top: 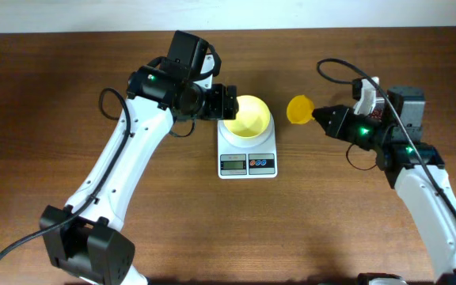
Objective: Scoop item into bowl and weigh 50g on scale
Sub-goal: 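Open the left gripper, releasing the scoop to the right gripper, then lower the left gripper to the scale's button panel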
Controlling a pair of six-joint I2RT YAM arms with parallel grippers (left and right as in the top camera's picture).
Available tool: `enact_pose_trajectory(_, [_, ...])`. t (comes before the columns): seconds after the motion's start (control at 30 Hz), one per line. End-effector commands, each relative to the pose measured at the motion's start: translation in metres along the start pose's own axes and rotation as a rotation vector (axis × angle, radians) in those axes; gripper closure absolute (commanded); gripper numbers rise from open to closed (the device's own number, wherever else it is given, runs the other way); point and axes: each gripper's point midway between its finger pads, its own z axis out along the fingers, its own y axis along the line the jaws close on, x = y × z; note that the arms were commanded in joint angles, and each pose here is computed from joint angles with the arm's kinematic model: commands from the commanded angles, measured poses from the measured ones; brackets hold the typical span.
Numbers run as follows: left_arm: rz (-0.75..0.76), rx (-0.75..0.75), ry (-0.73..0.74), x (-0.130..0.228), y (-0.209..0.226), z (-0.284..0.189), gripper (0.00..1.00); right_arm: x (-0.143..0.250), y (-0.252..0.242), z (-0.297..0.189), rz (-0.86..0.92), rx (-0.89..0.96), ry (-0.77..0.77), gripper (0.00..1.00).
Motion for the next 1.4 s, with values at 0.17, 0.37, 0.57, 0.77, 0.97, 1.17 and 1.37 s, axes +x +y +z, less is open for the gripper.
enact_pose_trajectory(0.17, [0.011,0.040,0.025,0.018,-0.041,-0.005,1.00,-0.036,0.020,-0.034,-0.071,0.090,-0.142,0.96])
enact_pose_trajectory(0.37, [-0.143,-0.073,0.055,0.052,-0.057,0.016,1.00,-0.037,0.007,-0.040,-0.036,0.121,-0.141,0.96])
enact_pose_trajectory(0.57, [-0.087,-0.157,0.052,0.081,-0.072,0.032,1.00,-0.037,-0.009,-0.048,-0.016,0.162,-0.139,0.96])
enact_pose_trajectory(0.77, [-0.270,-0.296,-0.029,0.088,-0.069,0.053,1.00,-0.036,-0.009,-0.048,-0.016,0.162,-0.138,0.96])
enact_pose_trajectory(0.97, [-0.282,-0.430,0.071,0.121,-0.056,0.113,1.00,-0.035,-0.009,-0.048,-0.016,0.164,-0.133,0.96])
enact_pose_trajectory(1.17, [-0.260,-0.502,0.134,0.141,-0.044,0.145,1.00,-0.035,-0.010,-0.048,-0.015,0.164,-0.132,0.96])
enact_pose_trajectory(1.37, [-0.263,-0.472,0.098,0.133,-0.050,0.151,1.00,-0.035,-0.009,-0.048,-0.008,0.163,-0.132,0.96])
